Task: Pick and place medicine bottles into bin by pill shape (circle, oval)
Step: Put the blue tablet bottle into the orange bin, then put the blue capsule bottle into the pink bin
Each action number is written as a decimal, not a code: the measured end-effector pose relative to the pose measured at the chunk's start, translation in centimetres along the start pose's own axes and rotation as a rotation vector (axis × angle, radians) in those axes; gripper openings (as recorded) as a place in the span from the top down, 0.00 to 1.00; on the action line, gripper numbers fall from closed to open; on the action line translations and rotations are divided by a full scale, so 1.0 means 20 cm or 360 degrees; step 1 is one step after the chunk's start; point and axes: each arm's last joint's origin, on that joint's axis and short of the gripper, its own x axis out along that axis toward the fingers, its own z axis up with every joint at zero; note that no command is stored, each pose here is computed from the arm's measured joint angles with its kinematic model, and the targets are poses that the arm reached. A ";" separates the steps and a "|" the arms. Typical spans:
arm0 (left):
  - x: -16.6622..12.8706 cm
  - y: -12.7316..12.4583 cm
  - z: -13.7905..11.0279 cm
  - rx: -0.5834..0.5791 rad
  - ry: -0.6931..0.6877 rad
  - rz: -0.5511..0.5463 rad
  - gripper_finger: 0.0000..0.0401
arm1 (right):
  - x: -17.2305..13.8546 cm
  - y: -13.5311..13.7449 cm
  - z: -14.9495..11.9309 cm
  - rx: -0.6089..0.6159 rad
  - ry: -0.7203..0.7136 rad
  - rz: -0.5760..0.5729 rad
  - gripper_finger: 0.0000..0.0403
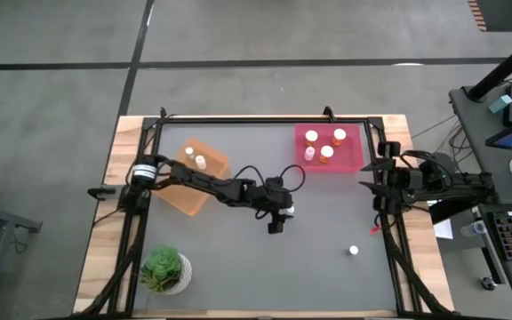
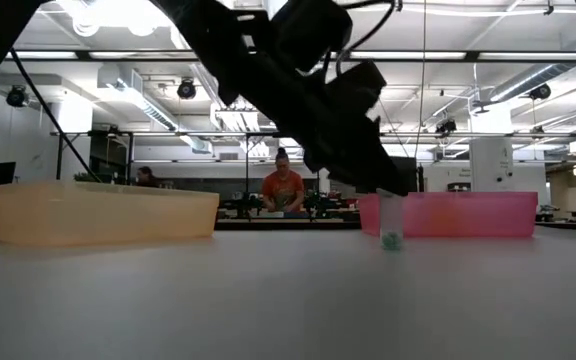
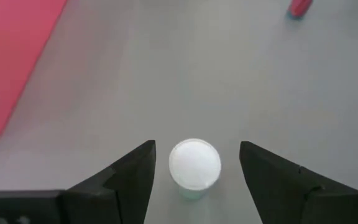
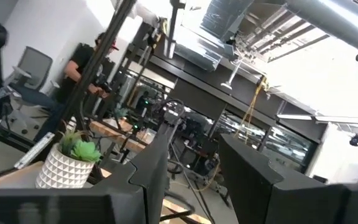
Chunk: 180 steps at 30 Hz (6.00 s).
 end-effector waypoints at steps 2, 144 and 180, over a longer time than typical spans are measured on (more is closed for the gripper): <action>0.02 0.00 -0.01 -0.0008 0.0010 0.0001 0.46 | 0.00 0.00 0.00 0.0000 0.0021 -0.0026 0.66; -1.30 0.12 -0.36 -0.0327 -0.0483 0.0865 0.55 | 0.00 -0.01 0.00 0.0046 0.0097 -0.0120 0.66; -1.20 0.11 -0.26 -0.0120 -0.0681 0.0791 0.55 | 0.39 0.09 -0.11 0.1972 0.1643 0.0120 0.66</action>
